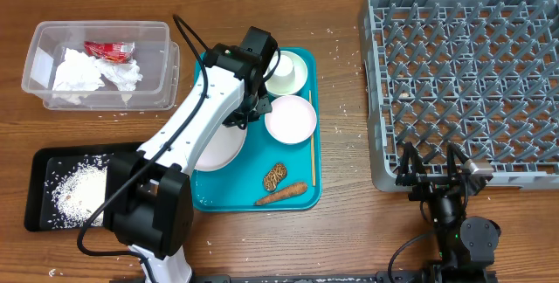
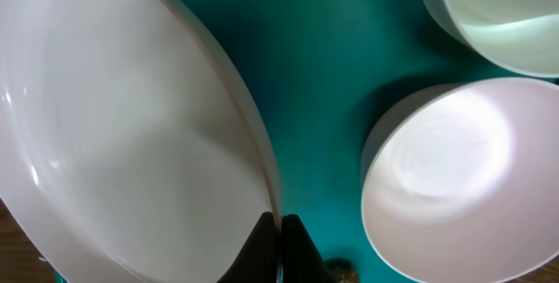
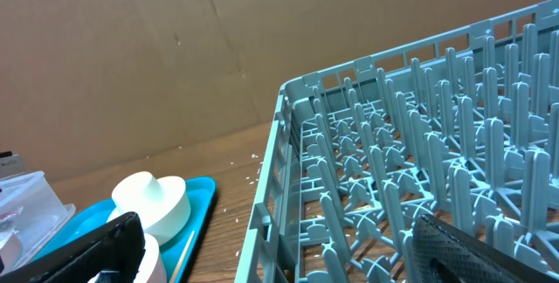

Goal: Sort waste into correct bins and load items into the dishwasher
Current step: 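Carry the emptied plate back and set it on the teal tray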

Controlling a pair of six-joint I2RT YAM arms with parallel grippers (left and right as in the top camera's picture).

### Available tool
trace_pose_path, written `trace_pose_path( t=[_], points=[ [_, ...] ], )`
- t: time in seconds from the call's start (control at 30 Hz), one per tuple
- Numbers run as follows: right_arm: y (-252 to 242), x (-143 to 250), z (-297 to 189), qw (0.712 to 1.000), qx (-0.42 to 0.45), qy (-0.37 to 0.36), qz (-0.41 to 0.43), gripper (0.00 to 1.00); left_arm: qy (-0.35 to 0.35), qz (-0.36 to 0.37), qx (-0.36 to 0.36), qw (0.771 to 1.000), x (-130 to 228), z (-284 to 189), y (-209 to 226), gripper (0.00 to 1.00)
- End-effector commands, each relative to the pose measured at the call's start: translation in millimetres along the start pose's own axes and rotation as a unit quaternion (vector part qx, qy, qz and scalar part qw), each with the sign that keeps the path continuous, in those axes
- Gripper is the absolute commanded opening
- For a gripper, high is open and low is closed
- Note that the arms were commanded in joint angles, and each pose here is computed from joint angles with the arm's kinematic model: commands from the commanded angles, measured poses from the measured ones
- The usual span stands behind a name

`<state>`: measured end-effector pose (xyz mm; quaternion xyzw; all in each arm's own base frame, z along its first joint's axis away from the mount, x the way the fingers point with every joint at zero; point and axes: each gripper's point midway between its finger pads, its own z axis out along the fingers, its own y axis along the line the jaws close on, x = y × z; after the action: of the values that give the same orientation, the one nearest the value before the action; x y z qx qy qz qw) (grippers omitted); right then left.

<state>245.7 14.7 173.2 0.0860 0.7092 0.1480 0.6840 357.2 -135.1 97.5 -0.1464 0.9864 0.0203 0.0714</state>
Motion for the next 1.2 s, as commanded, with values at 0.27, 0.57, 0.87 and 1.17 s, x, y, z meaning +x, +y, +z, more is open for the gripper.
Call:
trace_pose_path(
  t=[0.27,0.57,0.87,1.17],
  points=[
    [-1,1,0,1.000,0.001,-0.003,-0.001,1.00,-0.022,0.012,-0.011,1.000,-8,4,-1,0.04],
    [-1,1,0,1.000,0.001,-0.003,-0.001,1.00,0.008,0.042,-0.023,0.999,3,29,-10,0.05],
    [-1,1,0,1.000,0.001,-0.003,-0.001,1.00,0.010,0.064,-0.024,0.998,3,30,-10,0.25],
    [-1,2,0,1.000,0.001,-0.003,-0.001,1.00,-0.002,0.064,-0.015,0.998,-9,4,-15,0.29]
  ],
)
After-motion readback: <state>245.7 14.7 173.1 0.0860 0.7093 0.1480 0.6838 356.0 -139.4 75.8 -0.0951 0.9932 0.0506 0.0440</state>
